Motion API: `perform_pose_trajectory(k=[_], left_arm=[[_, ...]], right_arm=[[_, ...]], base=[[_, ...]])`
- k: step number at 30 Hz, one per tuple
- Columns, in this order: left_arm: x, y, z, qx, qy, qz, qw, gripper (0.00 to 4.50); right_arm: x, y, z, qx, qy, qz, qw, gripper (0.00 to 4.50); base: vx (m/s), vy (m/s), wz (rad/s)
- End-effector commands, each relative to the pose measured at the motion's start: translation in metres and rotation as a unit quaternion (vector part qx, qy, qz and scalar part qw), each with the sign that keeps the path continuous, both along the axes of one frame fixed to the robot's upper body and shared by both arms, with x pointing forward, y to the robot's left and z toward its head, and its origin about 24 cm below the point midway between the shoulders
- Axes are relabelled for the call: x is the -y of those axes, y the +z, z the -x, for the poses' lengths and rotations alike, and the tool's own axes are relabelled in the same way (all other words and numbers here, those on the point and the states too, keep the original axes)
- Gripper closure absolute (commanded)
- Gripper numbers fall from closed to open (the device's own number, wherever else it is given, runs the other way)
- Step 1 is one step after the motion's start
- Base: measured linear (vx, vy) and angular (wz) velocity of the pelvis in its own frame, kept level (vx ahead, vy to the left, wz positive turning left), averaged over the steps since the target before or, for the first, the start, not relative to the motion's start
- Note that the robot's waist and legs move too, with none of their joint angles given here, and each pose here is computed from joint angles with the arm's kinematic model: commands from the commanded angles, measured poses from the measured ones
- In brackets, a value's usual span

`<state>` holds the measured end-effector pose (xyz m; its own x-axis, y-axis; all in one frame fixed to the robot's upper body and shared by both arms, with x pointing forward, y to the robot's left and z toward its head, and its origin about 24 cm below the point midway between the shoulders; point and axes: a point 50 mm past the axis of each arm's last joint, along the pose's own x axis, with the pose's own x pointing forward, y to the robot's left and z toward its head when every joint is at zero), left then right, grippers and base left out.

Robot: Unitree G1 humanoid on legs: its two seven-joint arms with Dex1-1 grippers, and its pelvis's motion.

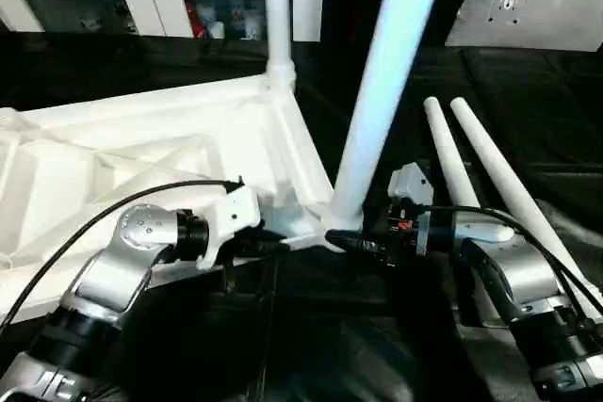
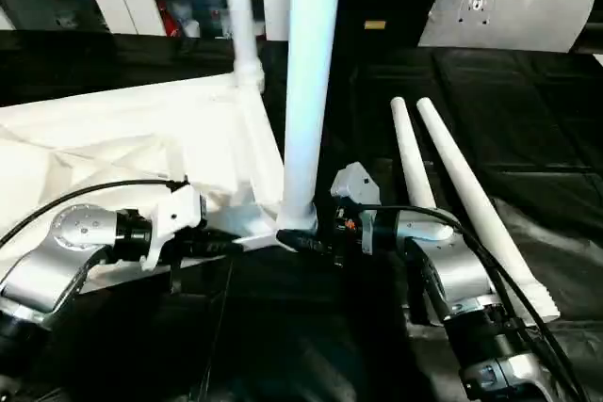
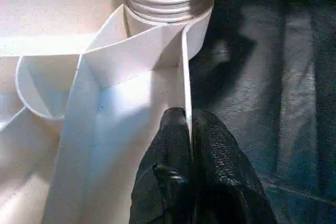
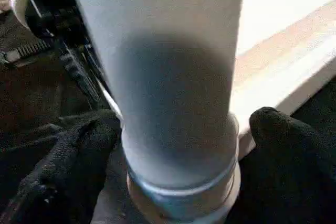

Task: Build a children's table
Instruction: Rotate leg to tighten

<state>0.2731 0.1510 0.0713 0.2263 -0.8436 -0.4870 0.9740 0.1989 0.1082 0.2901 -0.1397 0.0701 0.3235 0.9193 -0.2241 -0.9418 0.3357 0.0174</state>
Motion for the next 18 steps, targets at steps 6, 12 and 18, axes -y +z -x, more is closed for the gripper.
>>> perform_pose_trajectory(k=[6,12,18], left_arm=[[0.0080,-0.0009,0.0075,-0.010,-0.040,0.015,0.999,4.50],[0.0062,-0.0025,0.0081,-0.012,-0.040,0.012,0.999,4.50],[0.0051,-0.0024,0.0083,-0.013,-0.036,0.013,0.999,4.50]], right_arm=[[0.0023,0.0014,-0.0009,-0.022,0.026,-0.005,0.999,0.90],[0.0023,0.0007,0.0005,-0.029,0.034,-0.002,0.999,1.35],[-0.0009,-0.0022,0.0031,-0.041,0.040,-0.012,0.998,1.70]], base=[[0.000,0.000,0.00],[0.000,0.000,0.00],[0.000,0.000,0.00]])
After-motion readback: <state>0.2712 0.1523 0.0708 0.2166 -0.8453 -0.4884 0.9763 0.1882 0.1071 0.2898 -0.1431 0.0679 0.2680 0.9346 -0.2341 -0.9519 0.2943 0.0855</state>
